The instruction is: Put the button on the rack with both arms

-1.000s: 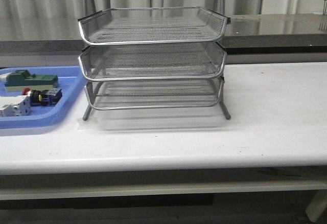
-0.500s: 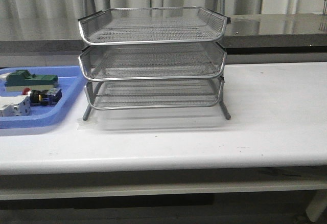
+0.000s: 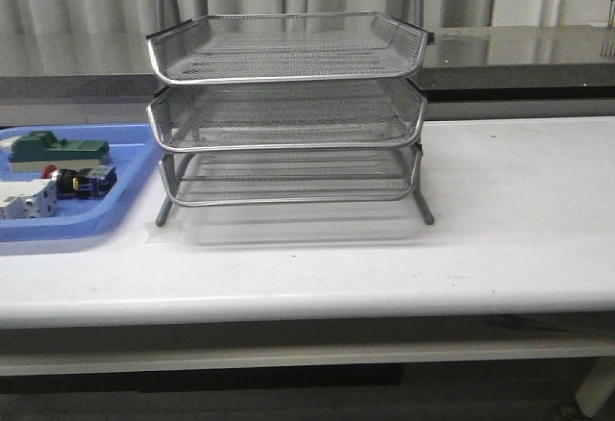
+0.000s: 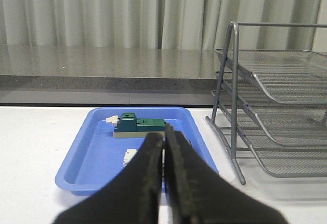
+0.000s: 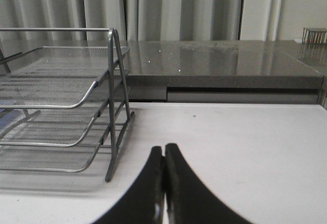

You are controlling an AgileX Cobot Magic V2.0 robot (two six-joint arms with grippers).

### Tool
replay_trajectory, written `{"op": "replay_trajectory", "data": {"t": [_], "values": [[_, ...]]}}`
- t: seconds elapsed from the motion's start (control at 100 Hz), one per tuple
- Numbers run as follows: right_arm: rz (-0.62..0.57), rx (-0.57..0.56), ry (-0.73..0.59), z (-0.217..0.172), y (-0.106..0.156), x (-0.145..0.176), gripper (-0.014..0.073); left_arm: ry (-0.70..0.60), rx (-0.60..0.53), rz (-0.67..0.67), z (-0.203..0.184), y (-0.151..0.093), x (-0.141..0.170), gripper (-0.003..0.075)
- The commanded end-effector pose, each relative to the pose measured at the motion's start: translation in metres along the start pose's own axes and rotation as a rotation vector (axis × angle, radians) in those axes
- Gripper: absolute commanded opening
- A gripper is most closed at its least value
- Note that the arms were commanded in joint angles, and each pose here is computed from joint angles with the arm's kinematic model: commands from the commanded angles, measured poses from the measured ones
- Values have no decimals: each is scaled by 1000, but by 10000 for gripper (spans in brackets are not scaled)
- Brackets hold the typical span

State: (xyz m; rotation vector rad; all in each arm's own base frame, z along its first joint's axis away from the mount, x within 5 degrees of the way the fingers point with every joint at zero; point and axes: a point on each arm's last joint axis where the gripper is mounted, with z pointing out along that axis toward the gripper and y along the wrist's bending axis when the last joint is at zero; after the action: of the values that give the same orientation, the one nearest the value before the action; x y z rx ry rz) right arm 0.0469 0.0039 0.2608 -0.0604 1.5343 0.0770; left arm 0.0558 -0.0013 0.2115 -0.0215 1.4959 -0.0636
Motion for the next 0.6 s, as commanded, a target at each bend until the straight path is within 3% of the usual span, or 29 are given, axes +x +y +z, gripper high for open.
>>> {"op": "replay_trajectory", "data": {"t": [0.0,0.3,0.59], "values": [[8,4,12,4,0,-26,-57,-62,19,-9,-2,-1,7,4],[97,-24,350,38,5,-66,-57,-62,19,-9,-2,-1,7,4],[145,-36,557,76,8,-63,-57,-62,19,-9,-2,-1,7,4]]}}
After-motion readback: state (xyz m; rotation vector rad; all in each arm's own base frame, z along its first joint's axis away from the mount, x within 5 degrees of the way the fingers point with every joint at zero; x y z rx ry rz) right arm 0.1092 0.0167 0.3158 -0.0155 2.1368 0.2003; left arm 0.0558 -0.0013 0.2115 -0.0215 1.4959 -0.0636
